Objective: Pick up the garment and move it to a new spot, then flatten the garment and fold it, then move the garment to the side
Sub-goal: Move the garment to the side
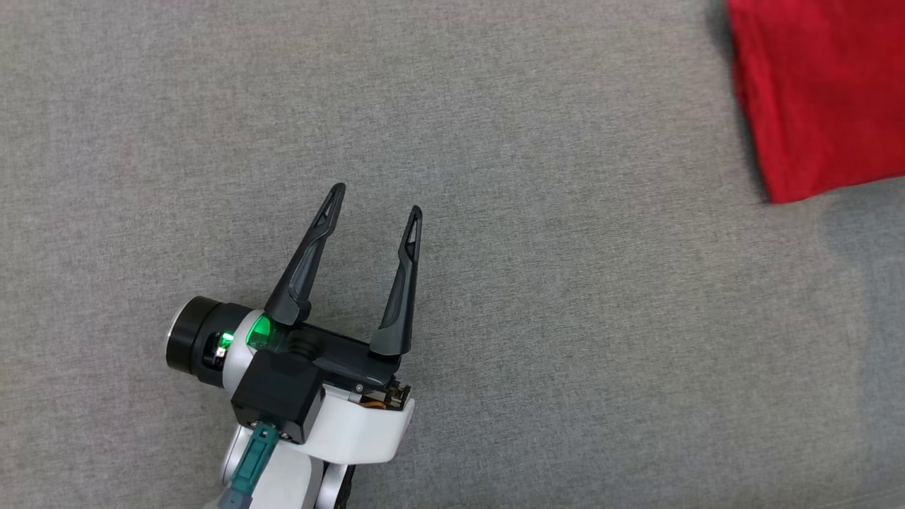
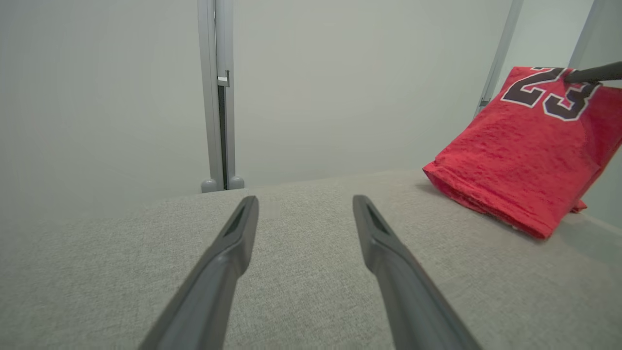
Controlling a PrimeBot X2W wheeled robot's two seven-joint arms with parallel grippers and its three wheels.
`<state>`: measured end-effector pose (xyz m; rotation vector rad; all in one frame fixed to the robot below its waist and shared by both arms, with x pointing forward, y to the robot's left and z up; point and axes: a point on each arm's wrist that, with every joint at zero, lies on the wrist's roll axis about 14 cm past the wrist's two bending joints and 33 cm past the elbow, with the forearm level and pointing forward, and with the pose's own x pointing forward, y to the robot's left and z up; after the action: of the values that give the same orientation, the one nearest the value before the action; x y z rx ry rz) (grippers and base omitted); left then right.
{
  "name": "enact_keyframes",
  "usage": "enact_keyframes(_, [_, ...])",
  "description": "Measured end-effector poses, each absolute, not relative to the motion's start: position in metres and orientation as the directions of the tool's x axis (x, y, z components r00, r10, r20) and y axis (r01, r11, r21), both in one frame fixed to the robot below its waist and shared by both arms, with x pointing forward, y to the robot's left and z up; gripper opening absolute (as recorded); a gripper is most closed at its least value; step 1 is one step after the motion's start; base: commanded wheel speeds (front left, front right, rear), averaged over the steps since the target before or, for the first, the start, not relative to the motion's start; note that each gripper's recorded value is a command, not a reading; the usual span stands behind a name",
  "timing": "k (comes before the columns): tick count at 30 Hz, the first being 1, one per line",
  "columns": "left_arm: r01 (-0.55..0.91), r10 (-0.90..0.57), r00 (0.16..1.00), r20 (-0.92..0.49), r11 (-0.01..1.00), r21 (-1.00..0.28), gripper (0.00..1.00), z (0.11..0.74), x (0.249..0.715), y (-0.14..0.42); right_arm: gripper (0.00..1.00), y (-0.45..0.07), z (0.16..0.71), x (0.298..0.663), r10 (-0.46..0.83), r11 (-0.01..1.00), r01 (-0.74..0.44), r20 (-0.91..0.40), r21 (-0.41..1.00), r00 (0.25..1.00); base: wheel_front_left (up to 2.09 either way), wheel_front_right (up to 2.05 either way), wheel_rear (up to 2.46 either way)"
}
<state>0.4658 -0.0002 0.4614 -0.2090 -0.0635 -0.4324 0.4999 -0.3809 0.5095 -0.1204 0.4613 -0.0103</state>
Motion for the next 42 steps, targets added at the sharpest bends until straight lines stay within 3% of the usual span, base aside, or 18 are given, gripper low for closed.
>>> enact_keyframes(11, [0.391, -0.383, 0.92, 0.078, 0.906, -0.16, 1.0, 0.451, 0.469, 0.017, 0.0, -0.447, 0.478, 0.49, -0.239, 0.968, 0.163, -0.488, -0.192, 0.839, 0.0, 0.0, 0.0])
enact_keyframes(19, [0.364, -0.358, 0.931, 0.068, 0.922, -0.131, 1.0, 0.448, 0.471, 0.032, 0.0, -0.475, 0.433, 0.484, -0.383, 0.919, 0.289, -0.44, -0.266, 0.812, 0.0, 0.0, 0.0])
enact_keyframes(21, [0.362, -0.356, 0.932, 0.066, 0.924, -0.122, 1.0, 0.447, 0.47, 0.034, 0.13, -0.474, 0.423, 0.486, -0.399, 0.911, 0.3, -0.423, -0.284, 0.813, 0.0, 0.0, 0.0])
enact_keyframes(22, [0.361, -0.355, 0.933, 0.066, 0.925, -0.119, 1.0, 0.447, 0.47, 0.034, 0.3, -0.476, 0.421, 0.486, -0.412, 0.903, 0.306, -0.412, -0.3, 0.812, 0.0, 0.0, 0.0])
enact_keyframes(23, [0.36, -0.354, 0.933, 0.065, 0.926, -0.118, 1.0, 0.447, 0.47, 0.035, 0.96, -0.48, 0.422, 0.487, -0.428, 0.893, 0.314, -0.393, -0.323, 0.814, 0.0, 0.0, 0.0])
enact_keyframes(24, [0.36, -0.354, 0.933, 0.065, 0.926, -0.113, 1.0, 0.447, 0.469, 0.036, 1.0, -0.482, 0.427, 0.49, -0.437, 0.883, 0.321, -0.35, -0.343, 0.829, 0.0, 0.0, 0.0])
enact_keyframes(30, [0.348, -0.342, 0.937, 0.068, 0.933, -0.094, 1.0, 0.453, 0.466, 0.04, 1.0, -0.47, 0.454, 0.513, -0.425, 0.859, 0.323, -0.2, -0.398, 0.883, 0.0, 0.0, 0.0])
enact_keyframes(33, [0.328, -0.323, 0.944, 0.064, 0.94, -0.095, 1.0, 0.458, 0.46, 0.044, 1.0, -0.428, 0.458, 0.521, -0.346, 0.886, 0.274, -0.14, -0.373, 0.928, 0.0, 0.0, 0.0])
enact_keyframes(42, [0.219, -0.208, 0.974, 0.087, 0.963, -0.156, 1.0, 0.489, 0.438, 0.074, 1.0, -0.273, 0.457, 0.478, -0.063, 0.986, 0.052, -0.06, -0.158, 0.996, 0.0, 0.0, 0.0])
